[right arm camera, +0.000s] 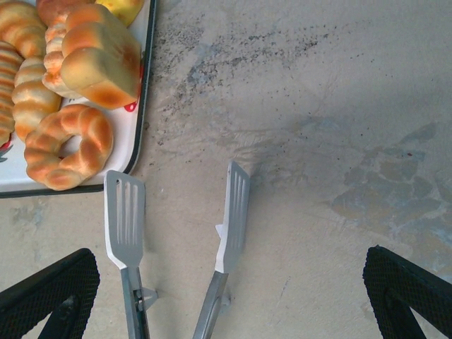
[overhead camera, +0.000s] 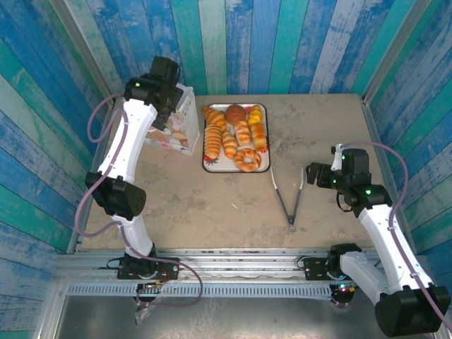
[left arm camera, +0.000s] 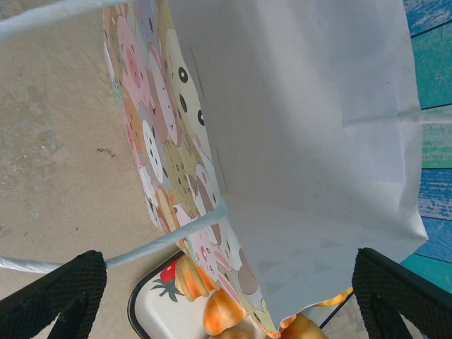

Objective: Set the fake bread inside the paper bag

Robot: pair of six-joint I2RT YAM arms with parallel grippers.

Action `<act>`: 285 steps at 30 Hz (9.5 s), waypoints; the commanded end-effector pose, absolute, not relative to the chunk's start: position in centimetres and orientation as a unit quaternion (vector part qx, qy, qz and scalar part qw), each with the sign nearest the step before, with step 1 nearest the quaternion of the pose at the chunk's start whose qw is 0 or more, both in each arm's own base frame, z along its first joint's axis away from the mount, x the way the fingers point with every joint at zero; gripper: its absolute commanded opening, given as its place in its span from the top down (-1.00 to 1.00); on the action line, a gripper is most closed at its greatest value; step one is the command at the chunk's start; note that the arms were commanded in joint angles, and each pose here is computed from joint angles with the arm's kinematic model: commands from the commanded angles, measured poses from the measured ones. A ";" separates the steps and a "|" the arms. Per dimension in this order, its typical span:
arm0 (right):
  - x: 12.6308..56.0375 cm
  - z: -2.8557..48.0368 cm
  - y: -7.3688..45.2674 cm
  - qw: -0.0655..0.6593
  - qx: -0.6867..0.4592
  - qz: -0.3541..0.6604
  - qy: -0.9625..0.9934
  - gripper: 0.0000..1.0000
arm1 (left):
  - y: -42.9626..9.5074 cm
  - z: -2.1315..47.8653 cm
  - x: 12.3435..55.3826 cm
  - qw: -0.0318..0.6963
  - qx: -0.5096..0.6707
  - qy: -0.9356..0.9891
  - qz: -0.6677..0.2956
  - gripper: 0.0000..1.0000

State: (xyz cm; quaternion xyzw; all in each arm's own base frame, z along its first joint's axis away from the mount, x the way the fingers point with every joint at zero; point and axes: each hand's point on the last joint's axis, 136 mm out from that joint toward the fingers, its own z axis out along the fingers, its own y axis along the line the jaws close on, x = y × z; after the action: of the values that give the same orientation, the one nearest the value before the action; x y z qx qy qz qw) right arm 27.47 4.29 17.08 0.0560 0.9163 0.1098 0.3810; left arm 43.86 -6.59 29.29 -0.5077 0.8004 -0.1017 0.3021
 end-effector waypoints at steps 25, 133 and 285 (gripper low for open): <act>28.2 16.5 4.7 0.378 0.049 0.115 0.917 -1.00 | -4.8 24.6 47.7 0.280 -0.525 0.799 -0.088 -0.47; 27.7 18.6 4.8 0.321 0.027 0.099 0.941 -1.00 | -4.0 35.8 33.4 0.435 -0.046 0.891 -0.121 -0.89; 27.2 22.4 14.3 0.271 -0.083 0.138 0.949 -0.05 | -1.1 29.3 40.7 0.352 -0.002 0.928 -0.125 -0.86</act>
State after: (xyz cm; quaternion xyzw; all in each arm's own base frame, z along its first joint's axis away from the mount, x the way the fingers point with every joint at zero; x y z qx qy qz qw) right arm 27.17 13.77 21.72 -0.0773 0.9519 0.1238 0.2695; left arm 40.17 -0.69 30.42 -0.0235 0.9197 -0.1183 0.3736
